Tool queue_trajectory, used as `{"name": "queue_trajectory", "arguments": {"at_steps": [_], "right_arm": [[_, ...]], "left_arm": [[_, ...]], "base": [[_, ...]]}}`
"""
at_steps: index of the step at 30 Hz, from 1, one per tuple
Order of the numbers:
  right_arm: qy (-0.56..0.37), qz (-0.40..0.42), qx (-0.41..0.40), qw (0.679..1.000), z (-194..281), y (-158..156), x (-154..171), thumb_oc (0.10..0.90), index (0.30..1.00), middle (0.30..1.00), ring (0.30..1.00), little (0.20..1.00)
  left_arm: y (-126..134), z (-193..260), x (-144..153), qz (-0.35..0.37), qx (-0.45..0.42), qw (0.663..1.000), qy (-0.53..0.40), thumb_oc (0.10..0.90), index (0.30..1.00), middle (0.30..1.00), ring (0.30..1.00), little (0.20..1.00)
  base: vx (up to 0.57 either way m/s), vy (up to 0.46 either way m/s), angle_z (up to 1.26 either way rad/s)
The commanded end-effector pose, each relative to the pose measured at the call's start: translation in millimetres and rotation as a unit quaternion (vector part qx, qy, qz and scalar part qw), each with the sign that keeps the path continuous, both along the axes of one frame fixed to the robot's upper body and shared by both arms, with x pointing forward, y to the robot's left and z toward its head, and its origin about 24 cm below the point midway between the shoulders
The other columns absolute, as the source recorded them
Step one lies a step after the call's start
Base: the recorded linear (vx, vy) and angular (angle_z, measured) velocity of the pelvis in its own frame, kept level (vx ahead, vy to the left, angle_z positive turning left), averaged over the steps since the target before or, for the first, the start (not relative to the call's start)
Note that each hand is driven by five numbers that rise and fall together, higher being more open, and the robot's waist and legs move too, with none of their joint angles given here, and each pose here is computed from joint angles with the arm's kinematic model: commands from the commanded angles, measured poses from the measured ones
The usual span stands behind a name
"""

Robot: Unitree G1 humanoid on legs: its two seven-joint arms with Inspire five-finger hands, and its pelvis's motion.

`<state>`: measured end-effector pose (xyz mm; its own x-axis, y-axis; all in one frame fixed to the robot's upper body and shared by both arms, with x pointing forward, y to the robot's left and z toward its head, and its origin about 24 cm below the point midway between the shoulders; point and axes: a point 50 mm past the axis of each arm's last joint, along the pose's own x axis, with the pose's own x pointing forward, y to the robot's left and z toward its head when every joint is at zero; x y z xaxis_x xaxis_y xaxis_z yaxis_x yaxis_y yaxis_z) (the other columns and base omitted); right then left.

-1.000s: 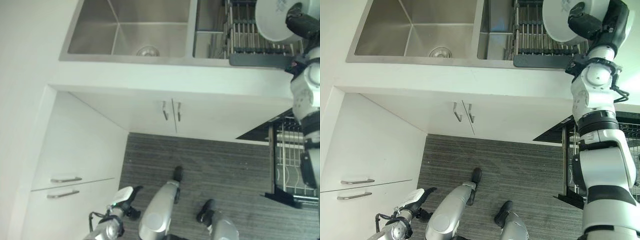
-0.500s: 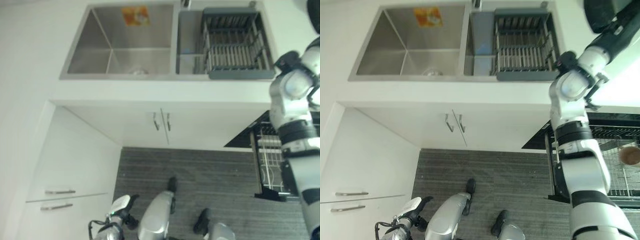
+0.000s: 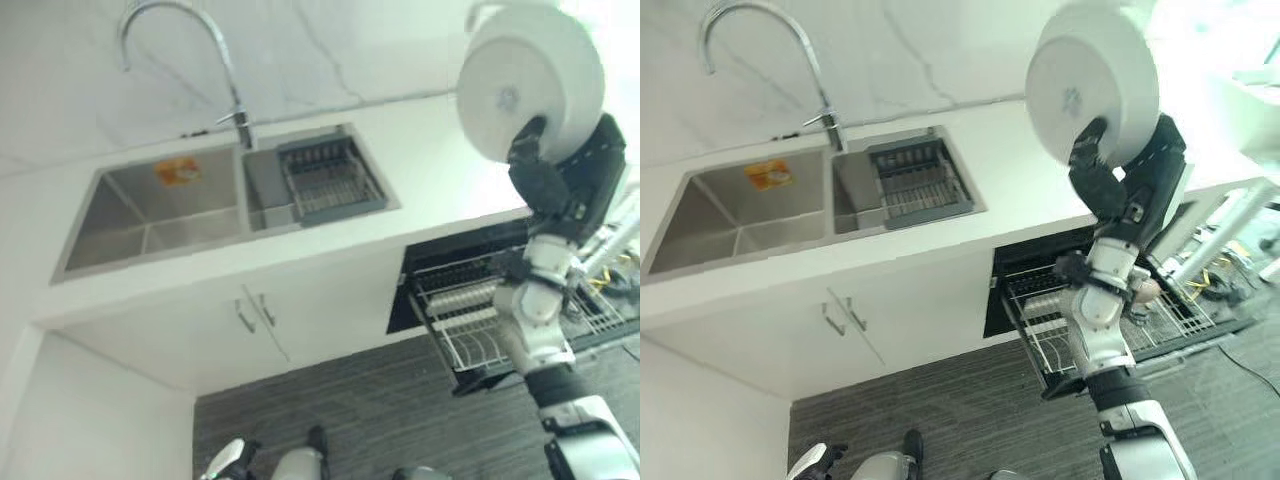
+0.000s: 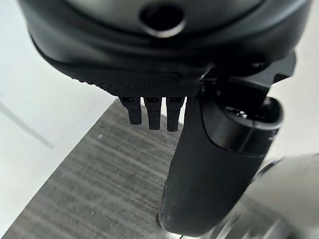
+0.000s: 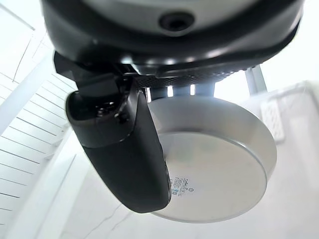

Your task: Place the dishes in the dishwasher.

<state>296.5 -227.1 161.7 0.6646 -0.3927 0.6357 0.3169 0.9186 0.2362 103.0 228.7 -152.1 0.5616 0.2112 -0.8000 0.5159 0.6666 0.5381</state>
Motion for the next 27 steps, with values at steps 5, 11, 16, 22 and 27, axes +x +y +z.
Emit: {"name": "queue_trajectory", "arguments": {"at_steps": [5,11,16,22,27], "right_arm": [[-0.118,0.059,-0.099,0.986,48,1,-24,0.400,0.300,0.300,0.300,0.300],[-0.049,0.063,-0.122,0.989,23,-16,-33,0.400,0.300,0.300,0.300,0.300],[0.019,0.056,-0.152,0.987,2,-21,-28,0.400,0.300,0.300,0.300,0.300],[0.059,0.028,-0.195,0.979,-2,-25,-13,0.400,0.300,0.300,0.300,0.300],[0.077,0.034,-0.220,0.972,5,-23,4,0.400,0.300,0.300,0.300,0.300]], "left_arm": [[5,15,42,0.027,-0.011,0.997,-0.064,0.800,0.900,0.900,0.900,0.900],[-3,22,57,0.013,-0.032,0.995,-0.090,0.800,0.900,0.900,0.900,0.900],[-16,21,56,-0.028,-0.042,0.995,-0.082,0.800,0.900,0.900,0.900,0.900],[-20,21,57,-0.097,-0.018,0.993,-0.065,0.800,0.900,0.900,0.900,0.900],[-16,25,66,-0.124,-0.004,0.990,-0.060,0.800,0.900,0.900,0.900,0.900]], "base": [[-0.02,-0.076,-0.37],[0.02,-0.046,-0.26],[0.04,-0.031,-0.15],[0.03,-0.004,-0.04],[0.00,0.036,-0.05]]}}
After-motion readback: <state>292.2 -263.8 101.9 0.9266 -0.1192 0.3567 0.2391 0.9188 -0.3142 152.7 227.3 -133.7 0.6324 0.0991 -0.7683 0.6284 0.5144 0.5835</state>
